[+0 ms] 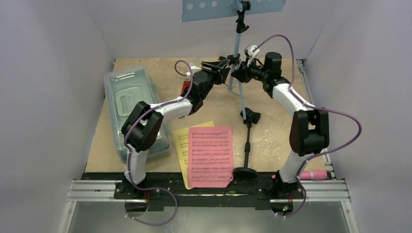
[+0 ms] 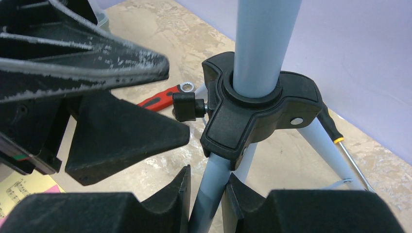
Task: Set up the instrument practice props
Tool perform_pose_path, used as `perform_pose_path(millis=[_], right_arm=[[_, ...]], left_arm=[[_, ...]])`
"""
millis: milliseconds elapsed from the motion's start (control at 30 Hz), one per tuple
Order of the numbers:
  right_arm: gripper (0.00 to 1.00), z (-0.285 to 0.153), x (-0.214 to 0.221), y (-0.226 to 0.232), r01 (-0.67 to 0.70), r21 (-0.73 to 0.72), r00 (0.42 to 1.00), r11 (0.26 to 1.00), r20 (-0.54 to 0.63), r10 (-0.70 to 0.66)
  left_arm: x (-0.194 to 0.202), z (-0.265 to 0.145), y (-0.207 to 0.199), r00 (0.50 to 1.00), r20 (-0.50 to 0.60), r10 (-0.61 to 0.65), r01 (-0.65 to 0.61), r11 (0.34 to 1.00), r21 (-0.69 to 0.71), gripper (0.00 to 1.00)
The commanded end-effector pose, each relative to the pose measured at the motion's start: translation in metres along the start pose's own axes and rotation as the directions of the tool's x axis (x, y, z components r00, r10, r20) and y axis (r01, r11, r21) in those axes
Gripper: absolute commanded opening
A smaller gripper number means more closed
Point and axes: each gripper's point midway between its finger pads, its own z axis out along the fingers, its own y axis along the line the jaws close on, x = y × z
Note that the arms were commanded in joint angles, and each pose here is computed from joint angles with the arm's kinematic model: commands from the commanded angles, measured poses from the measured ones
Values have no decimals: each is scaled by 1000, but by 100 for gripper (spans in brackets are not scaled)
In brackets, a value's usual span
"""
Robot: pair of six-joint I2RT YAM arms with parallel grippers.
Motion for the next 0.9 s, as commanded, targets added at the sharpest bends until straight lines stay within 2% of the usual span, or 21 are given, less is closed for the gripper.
perform_pose_path(millis=[0,233,467,533,667,867], right_arm=[[0,8,51,-3,62,5,991,998,-121,-61],[0,8,51,-3,62,4,991,998,-121,-61],[0,9,53,-4,58,2,990,998,-125,-58],[0,9,54,-4,57,2,990,998,-127,-57],[0,9,54,-4,57,3,990,998,-128,-56],[0,9,54,-4,59,2,990,998,-130,-58]], left_arm=[[-5,12,-32,999,46,-29,25,995,96,49],[-8,19,-27,997,66,-35,28,993,111,38],[-10,19,-31,996,81,20,-31,990,139,29],[-9,18,-33,997,78,19,-30,989,143,31],[-5,16,-37,998,62,20,-29,989,147,44],[5,14,-47,999,37,5,-11,987,161,43]])
